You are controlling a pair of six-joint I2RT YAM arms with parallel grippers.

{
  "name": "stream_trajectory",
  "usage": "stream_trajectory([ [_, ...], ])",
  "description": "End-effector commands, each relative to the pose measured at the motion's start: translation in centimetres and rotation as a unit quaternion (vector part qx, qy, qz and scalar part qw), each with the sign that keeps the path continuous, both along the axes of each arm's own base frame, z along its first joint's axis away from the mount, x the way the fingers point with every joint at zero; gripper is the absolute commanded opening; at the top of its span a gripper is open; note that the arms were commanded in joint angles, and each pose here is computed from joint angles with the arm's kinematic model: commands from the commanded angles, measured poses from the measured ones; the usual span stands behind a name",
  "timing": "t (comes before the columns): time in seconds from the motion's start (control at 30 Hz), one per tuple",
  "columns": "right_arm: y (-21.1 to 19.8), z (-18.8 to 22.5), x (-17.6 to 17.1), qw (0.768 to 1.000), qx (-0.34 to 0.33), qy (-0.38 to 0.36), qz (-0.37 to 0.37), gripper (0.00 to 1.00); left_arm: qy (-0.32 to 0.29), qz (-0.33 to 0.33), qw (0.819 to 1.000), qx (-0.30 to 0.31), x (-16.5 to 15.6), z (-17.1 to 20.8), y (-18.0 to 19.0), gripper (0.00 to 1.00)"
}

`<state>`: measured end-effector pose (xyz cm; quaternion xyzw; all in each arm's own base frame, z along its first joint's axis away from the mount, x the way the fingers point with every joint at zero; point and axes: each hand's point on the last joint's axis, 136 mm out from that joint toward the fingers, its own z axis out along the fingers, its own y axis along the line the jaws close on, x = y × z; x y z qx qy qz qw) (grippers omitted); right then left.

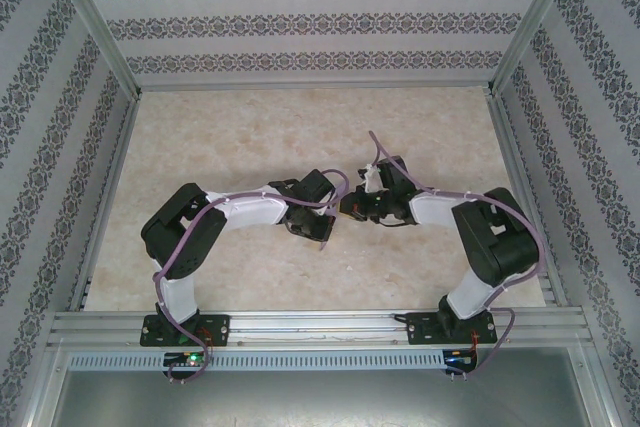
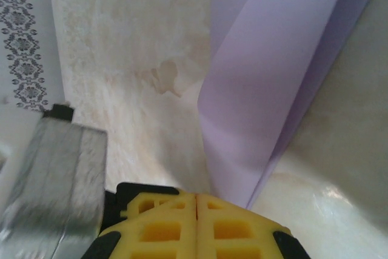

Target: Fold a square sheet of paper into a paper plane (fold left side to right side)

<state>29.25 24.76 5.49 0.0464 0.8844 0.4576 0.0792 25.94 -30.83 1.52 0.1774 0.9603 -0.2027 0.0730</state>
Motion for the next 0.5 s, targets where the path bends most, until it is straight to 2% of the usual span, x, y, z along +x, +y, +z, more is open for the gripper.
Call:
stream_trajectory([
  [0.0, 1.0, 0.3, 1.3, 1.0, 0.007, 0.0, -0.014, 0.0, 0.054, 0.011, 0.987, 0.151, -2.5, -5.3, 7.0, 0.0],
  [0.47, 2.3, -3.1, -0.1, 0.999, -0.008, 0.053, -0.008, 0.0, 0.047, 0.015, 0.987, 0.151, -2.2, -5.5, 7.1, 0.0],
])
